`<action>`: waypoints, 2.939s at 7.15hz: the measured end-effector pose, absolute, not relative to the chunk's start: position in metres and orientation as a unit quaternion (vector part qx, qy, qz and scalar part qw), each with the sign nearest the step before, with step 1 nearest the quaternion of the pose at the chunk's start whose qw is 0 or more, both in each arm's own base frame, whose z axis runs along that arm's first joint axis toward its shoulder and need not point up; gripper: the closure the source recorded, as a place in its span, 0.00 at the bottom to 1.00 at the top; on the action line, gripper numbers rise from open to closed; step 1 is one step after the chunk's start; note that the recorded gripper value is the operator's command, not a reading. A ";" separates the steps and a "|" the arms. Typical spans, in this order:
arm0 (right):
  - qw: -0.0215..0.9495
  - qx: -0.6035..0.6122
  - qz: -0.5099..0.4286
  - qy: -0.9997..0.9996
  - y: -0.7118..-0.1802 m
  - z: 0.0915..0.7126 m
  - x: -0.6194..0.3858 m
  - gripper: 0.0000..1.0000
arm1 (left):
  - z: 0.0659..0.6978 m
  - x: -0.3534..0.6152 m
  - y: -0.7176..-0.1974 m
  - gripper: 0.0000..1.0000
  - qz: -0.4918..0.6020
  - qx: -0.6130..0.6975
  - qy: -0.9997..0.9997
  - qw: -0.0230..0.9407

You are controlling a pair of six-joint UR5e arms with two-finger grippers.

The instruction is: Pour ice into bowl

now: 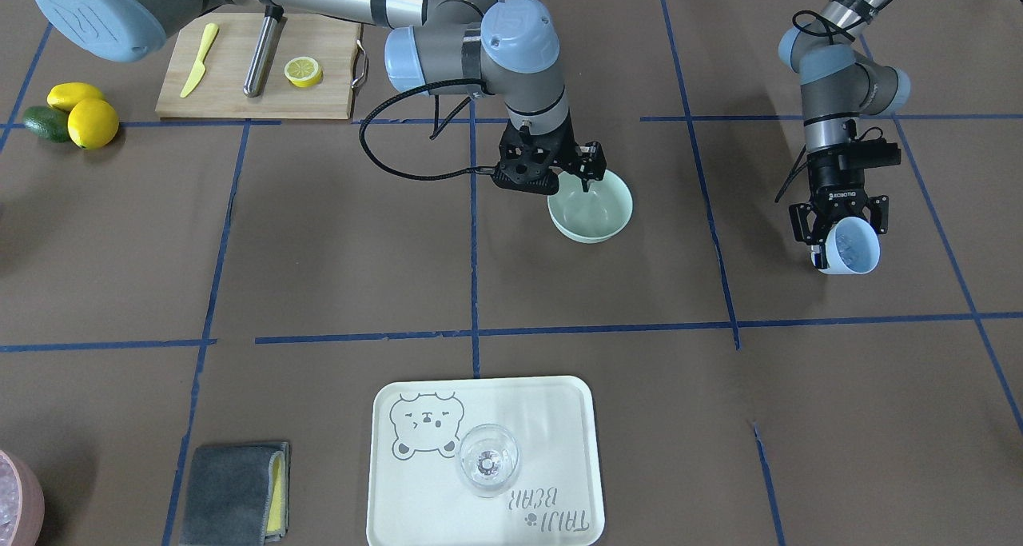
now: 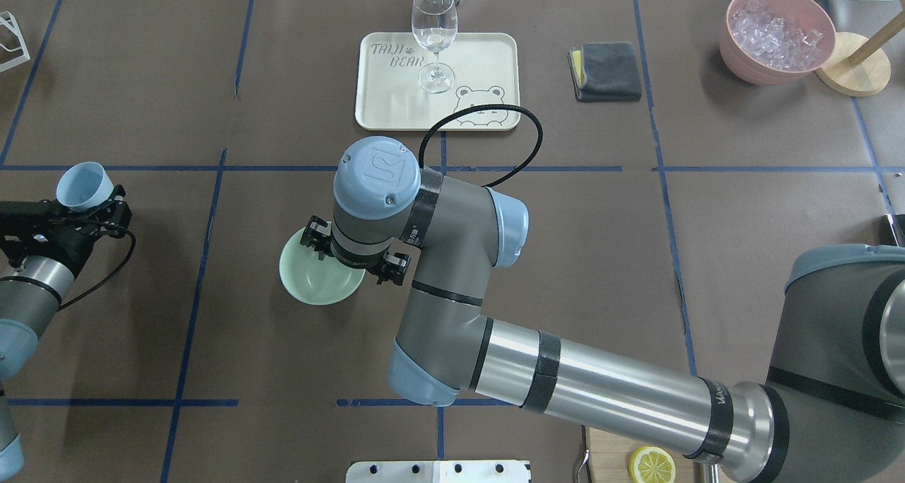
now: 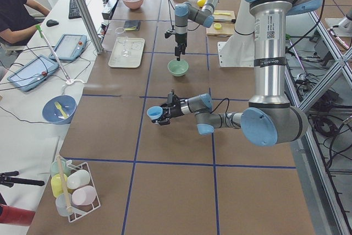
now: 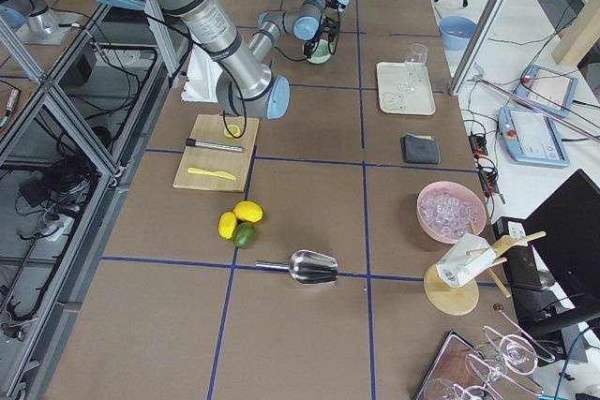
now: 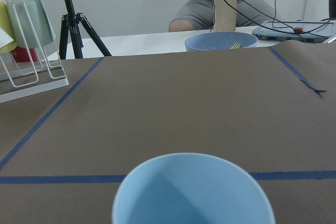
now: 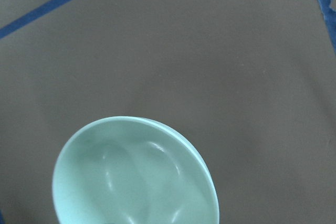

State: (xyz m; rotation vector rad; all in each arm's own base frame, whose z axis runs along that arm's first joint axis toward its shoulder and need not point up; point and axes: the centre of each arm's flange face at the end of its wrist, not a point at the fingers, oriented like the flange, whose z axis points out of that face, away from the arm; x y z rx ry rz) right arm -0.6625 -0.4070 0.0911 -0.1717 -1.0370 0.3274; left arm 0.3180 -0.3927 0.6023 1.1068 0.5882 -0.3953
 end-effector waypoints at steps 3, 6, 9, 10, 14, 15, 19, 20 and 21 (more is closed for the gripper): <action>0.836 -0.079 0.164 -0.517 -0.438 0.084 -0.607 0.00 | 0.537 0.307 -0.394 1.00 -0.157 0.537 0.298 0.773; 0.834 -0.066 0.166 -0.522 -0.436 0.145 -0.539 0.00 | 0.510 0.306 -0.385 1.00 -0.205 0.546 0.322 0.746; 0.837 -0.059 0.176 -0.515 -0.442 0.166 -0.524 0.00 | 0.494 0.335 -0.352 1.00 -0.231 0.563 0.320 0.726; 0.838 -0.060 0.177 -0.513 -0.442 0.171 -0.523 0.00 | 0.477 0.343 -0.342 1.00 -0.229 0.565 0.324 0.724; 0.841 -0.059 0.176 -0.507 -0.443 0.182 -0.522 0.00 | 0.408 0.368 -0.324 1.00 -0.221 0.556 0.347 0.722; 0.843 -0.058 0.174 -0.506 -0.443 0.185 -0.522 0.00 | 0.395 0.378 -0.324 1.00 -0.225 0.551 0.352 0.722; 0.846 -0.055 0.171 -0.502 -0.444 0.193 -0.521 0.00 | 0.319 0.385 -0.317 1.00 -0.176 0.509 0.361 0.761; 0.847 -0.056 0.171 -0.500 -0.443 0.198 -0.521 0.00 | 0.311 0.383 -0.315 1.00 -0.158 0.499 0.349 0.778; 0.849 -0.056 0.170 -0.498 -0.442 0.200 -0.521 0.00 | 0.312 0.386 -0.314 1.00 -0.146 0.493 0.333 0.790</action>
